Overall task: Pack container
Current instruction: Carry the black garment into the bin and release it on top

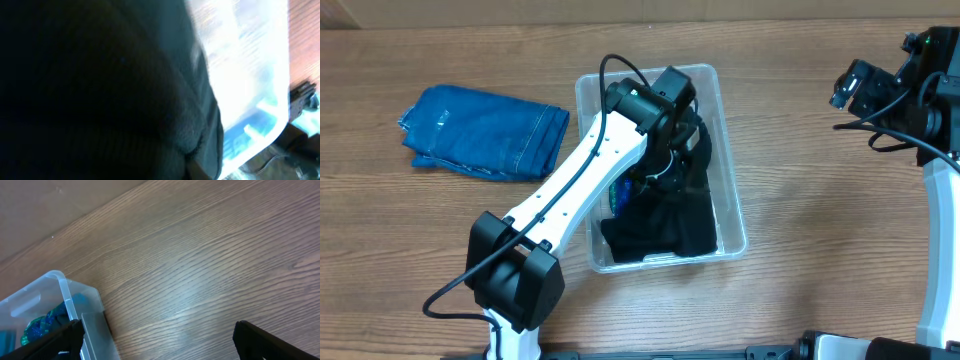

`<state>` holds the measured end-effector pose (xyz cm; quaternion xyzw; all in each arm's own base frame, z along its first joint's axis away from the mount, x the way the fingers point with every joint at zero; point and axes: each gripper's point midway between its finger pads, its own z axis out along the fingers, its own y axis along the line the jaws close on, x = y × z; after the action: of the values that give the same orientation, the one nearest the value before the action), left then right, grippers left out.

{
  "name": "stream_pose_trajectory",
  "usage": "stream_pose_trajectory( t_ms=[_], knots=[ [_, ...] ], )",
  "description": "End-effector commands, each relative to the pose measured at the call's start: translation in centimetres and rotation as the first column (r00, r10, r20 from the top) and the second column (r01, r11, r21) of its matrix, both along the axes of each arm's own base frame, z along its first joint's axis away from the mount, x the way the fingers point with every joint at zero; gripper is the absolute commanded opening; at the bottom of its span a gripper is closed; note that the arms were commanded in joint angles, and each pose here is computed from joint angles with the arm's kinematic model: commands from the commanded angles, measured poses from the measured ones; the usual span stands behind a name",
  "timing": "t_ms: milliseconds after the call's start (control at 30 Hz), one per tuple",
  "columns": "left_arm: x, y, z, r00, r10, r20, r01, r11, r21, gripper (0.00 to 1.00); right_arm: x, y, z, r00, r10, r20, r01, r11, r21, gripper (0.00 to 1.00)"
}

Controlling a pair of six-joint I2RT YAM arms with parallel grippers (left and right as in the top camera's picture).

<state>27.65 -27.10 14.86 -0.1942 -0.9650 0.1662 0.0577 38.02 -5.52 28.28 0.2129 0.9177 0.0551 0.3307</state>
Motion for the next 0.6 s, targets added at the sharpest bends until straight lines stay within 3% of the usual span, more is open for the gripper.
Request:
stream_pose_trajectory(
  t_ms=[0,67,167,233,267,300,333,367,400,567],
  knots=[
    [-0.9,2.3,1.4,0.999,-0.030,0.023,0.028,0.996,0.082,1.00,0.1,-0.3,0.0,1.000,-0.009,0.003,0.009,1.000,-0.008,1.00],
    [-0.3,4.0,3.1,0.993,0.003,0.115,-0.019,0.990,0.141,1.00,0.1,-0.3,0.0,1.000,-0.009,0.003,0.009,1.000,-0.008,1.00],
    [1.3,5.1,6.8,0.957,0.031,0.287,-0.073,0.988,0.138,1.00,0.1,-0.3,0.0,1.000,-0.009,0.003,0.009,1.000,-0.008,1.00],
    [2.7,4.3,8.9,0.919,0.042,0.393,-0.074,0.995,0.066,1.00,0.1,-0.3,0.0,1.000,-0.009,0.003,0.009,1.000,-0.007,1.00],
    [3.9,2.5,10.1,0.886,-0.009,0.464,0.016,1.000,-0.011,1.00,0.1,-0.3,0.0,1.000,-0.009,0.003,0.009,1.000,-0.007,1.00],
    [4.5,1.7,10.3,0.871,-0.032,0.490,0.054,0.998,-0.030,0.79,0.1,-0.3,0.0,1.000,-0.009,0.003,0.009,1.000,-0.007,1.00],
    [5.2,1.1,10.0,0.858,-0.044,0.512,0.069,0.997,-0.029,0.34,0.1,-0.3,0.0,1.000,-0.008,0.003,0.008,1.000,-0.007,1.00],
    [5.7,0.8,9.4,0.856,-0.059,0.514,0.080,0.997,-0.019,0.14,0.1,-0.3,0.0,1.000,-0.009,0.003,0.009,1.000,-0.007,1.00],
    [6.1,0.5,8.5,0.861,-0.069,0.503,0.085,0.996,-0.009,0.04,0.1,-0.3,0.0,1.000,-0.009,0.003,0.009,1.000,-0.007,1.00],
    [5.9,1.2,-0.3,0.954,-0.098,0.284,0.063,0.989,0.130,0.04,0.1,-0.3,0.0,1.000,-0.009,0.003,0.009,1.000,-0.007,1.00]
  ],
)
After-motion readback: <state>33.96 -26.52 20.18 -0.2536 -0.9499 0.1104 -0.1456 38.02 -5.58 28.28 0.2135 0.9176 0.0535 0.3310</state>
